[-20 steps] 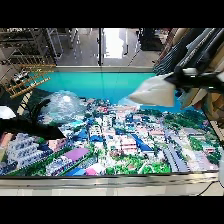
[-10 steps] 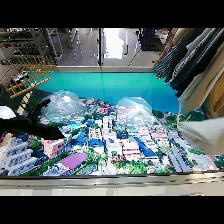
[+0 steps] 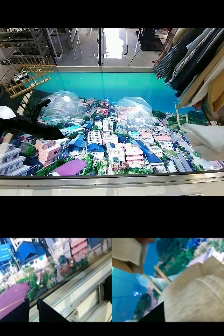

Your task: Fold the clothes and pants, and hang the long-sleeved shirts on hangers.

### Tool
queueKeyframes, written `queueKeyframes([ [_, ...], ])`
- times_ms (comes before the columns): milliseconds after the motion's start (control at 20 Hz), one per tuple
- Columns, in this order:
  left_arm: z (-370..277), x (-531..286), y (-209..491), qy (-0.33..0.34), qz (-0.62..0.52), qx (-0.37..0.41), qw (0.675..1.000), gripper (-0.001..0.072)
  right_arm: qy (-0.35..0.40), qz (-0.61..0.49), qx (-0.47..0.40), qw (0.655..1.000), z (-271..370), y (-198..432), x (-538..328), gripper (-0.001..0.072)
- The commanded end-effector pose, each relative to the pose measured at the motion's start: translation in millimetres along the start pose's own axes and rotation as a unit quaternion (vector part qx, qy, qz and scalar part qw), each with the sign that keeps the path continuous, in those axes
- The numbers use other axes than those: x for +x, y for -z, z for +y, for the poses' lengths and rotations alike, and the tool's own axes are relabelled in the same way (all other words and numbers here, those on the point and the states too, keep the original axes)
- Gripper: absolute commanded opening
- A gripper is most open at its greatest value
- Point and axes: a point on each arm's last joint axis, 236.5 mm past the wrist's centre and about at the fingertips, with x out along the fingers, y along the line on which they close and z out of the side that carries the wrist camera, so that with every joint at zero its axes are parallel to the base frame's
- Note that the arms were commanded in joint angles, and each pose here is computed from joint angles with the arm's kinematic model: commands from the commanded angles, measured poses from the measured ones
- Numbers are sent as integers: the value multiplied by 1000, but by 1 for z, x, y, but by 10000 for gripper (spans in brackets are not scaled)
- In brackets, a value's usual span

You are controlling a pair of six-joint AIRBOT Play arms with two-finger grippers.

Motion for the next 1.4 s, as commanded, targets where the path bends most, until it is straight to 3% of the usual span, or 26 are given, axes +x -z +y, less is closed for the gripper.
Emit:
queueKeyframes([
  [0, 0, 0, 0, 0, -1, 0, 1000, 111, -97, -56, -16, 994, 75, -43, -6, 33],
  [200, 0, 0, 0, 0, -1, 0, 1000, 111, -126, -79, -137, 979, 123, -63, -26, 32],
  [450, 0, 0, 0, 0, -1, 0, 1000, 111, 48, 135, -246, 959, -11, 34, 8, 31],
  [700, 0, 0, 0, 0, -1, 0, 1000, 111, 96, 265, -187, 941, -134, 128, 8, 31],
  [950, 0, 0, 0, 0, -1, 0, 1000, 111, 164, 279, -77, 943, -200, 141, -23, 43],
  [1000, 0, 0, 0, 0, -1, 0, 1000, 112, 196, 274, -41, 940, -215, 140, -32, 191],
  [1050, 0, 0, 0, 0, -1, 0, 1000, 112, 219, 281, -19, 934, -226, 143, -41, 410],
  [1100, 0, 0, 0, 0, -1, 0, 1000, 112, 246, 296, 3, 923, -236, 149, -54, 507],
  [1250, 1, -1, 0, -1, -1, 0, 1000, 112, 295, 334, 63, 893, -236, 152, -87, 521],
  [1350, 10, -2, 3, -22, 6, 2, 1000, 112, 222, 317, 89, 918, -185, 131, -77, 517],
])
